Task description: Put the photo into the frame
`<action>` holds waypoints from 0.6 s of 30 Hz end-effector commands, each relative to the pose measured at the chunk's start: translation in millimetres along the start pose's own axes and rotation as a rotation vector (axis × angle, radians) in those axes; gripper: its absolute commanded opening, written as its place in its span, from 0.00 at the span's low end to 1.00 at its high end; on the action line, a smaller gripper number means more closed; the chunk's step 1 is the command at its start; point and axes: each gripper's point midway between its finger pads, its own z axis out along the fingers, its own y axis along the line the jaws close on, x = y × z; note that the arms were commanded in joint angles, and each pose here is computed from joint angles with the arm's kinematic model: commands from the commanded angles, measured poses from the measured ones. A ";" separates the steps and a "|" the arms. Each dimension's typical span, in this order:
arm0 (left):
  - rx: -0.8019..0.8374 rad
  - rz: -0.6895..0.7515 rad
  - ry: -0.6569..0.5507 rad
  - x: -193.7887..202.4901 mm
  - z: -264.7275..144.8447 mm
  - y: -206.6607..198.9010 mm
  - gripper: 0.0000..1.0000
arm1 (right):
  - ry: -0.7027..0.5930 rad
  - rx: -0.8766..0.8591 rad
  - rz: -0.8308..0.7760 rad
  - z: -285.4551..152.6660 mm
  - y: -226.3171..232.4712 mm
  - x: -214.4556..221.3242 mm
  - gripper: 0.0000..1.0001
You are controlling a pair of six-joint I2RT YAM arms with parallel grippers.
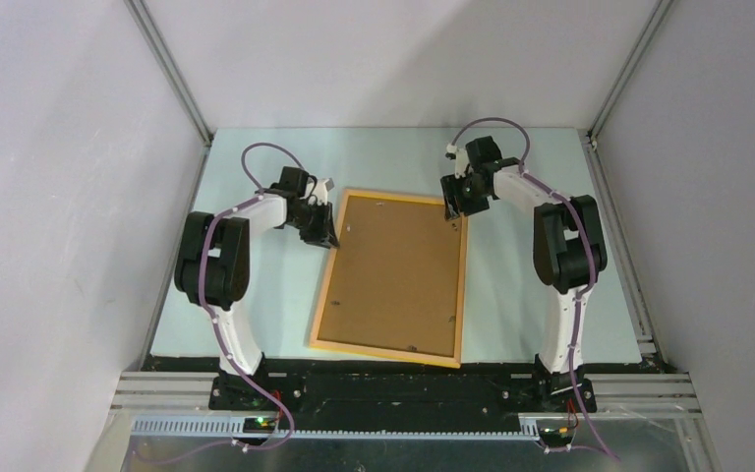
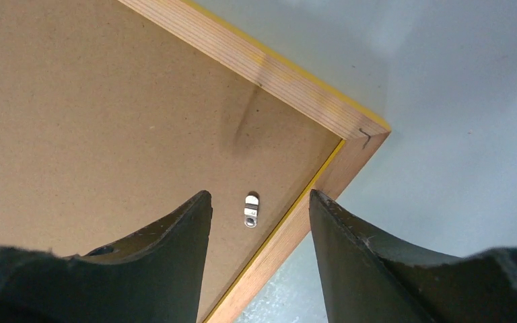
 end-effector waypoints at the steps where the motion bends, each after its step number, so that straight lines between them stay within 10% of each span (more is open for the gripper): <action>1: 0.077 0.001 0.067 15.3 2.1 -17.4 0.00 | -0.021 0.058 0.014 -5.8 -9.0 -5.3 0.60; 18: 0.065 -0.006 0.065 15.5 1.9 -15.5 0.00 | -0.005 0.102 0.059 -13.3 -19.1 21.5 0.60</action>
